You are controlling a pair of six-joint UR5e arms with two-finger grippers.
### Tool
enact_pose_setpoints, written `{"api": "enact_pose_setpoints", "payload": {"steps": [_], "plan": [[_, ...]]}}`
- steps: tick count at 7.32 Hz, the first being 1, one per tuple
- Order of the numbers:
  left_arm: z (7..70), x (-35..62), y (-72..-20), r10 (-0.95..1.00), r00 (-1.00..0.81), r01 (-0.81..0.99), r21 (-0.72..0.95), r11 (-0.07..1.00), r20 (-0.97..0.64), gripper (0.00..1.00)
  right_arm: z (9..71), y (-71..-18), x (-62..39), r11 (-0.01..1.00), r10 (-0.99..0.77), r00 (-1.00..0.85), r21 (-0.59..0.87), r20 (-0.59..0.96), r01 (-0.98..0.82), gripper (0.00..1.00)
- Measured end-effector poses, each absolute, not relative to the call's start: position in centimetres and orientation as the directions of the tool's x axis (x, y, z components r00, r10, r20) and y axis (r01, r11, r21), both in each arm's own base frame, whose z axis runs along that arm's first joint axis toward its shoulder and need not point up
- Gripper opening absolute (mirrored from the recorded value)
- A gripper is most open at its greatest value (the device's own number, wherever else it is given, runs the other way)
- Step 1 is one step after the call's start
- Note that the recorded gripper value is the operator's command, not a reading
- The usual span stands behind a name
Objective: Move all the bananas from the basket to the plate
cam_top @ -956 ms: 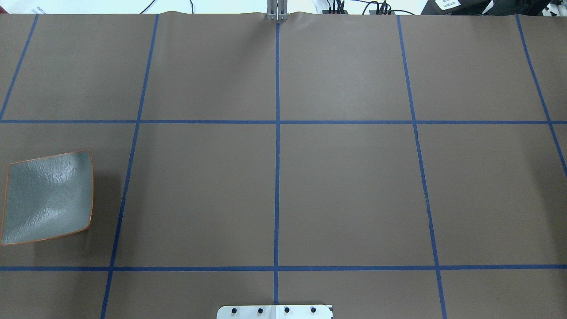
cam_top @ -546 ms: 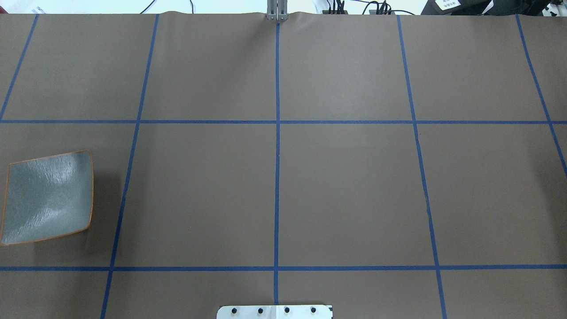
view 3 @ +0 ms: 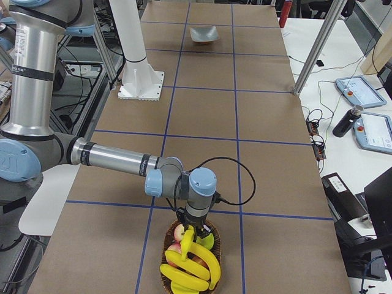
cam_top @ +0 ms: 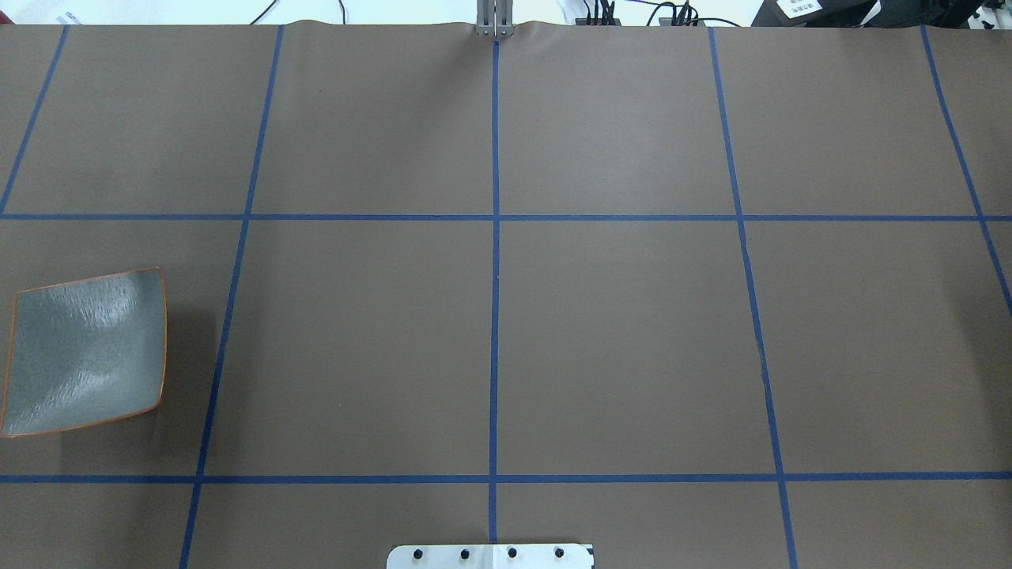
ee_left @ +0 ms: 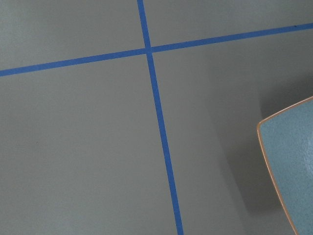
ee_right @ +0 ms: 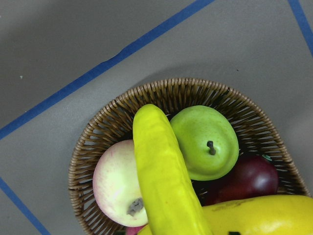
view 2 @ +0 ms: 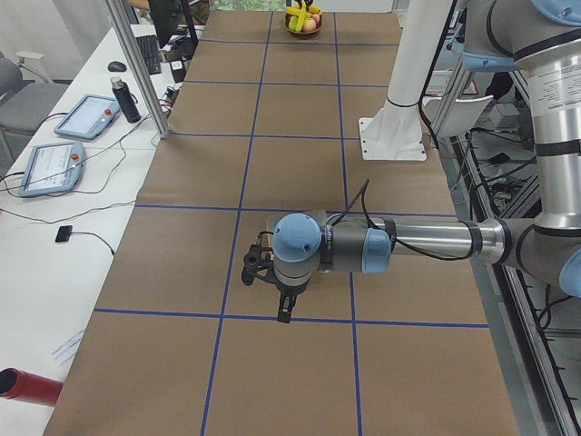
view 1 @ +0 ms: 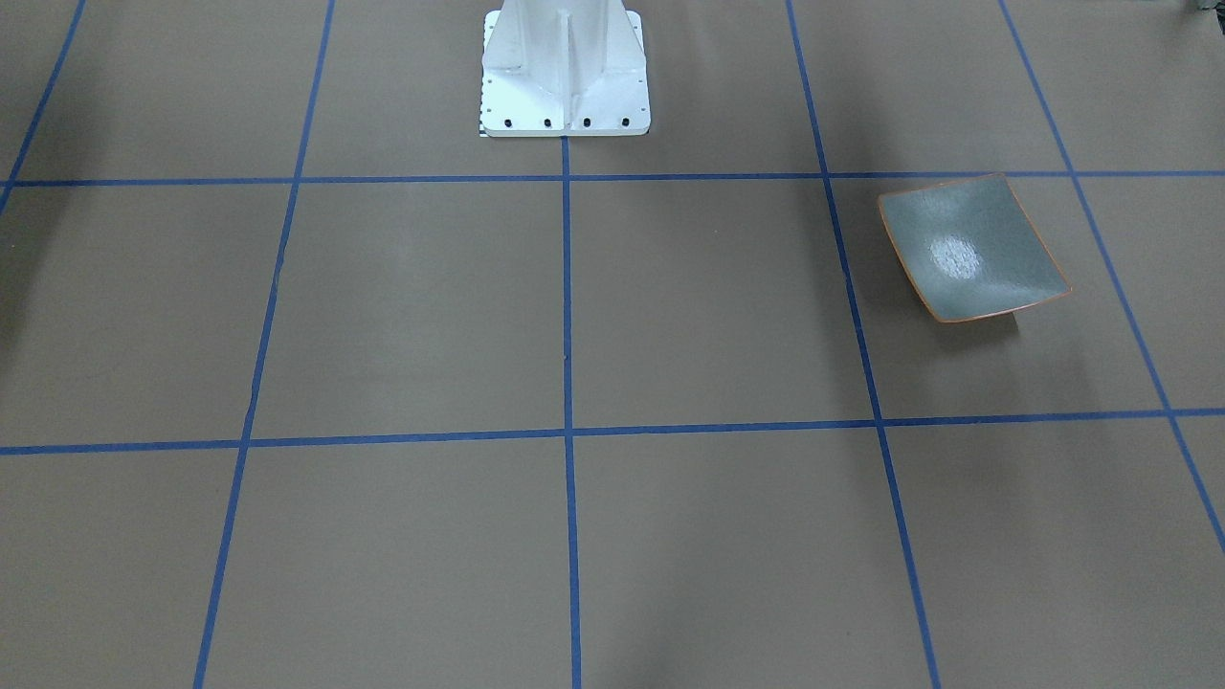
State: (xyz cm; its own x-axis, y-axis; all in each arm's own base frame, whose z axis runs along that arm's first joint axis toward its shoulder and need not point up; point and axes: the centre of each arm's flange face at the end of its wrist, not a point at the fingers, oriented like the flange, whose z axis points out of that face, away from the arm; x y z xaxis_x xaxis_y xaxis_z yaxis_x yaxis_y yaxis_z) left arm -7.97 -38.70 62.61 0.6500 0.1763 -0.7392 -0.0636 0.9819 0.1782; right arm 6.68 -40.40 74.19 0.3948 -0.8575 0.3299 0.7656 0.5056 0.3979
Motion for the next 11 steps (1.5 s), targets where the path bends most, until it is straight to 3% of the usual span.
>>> {"api": "enact_pose_setpoints", "payload": {"steps": [6, 11], "plan": [[61.1, -8.0, -39.8, 0.199, 0.649, -0.06, 0.211, 0.976, -0.735, 1.0, 65.9, -45.4, 7.2, 0.492, -0.871, 0.421, 0.44, 0.254, 0.751, 0.0], [54.2, -8.4, -46.7, 0.377, 0.661, -0.047, 0.464, 0.884, -0.649, 1.0, 55.1, -52.8, 6.3, 0.699, -0.709, 0.564, 0.522, 0.423, 0.488, 0.0]]}}
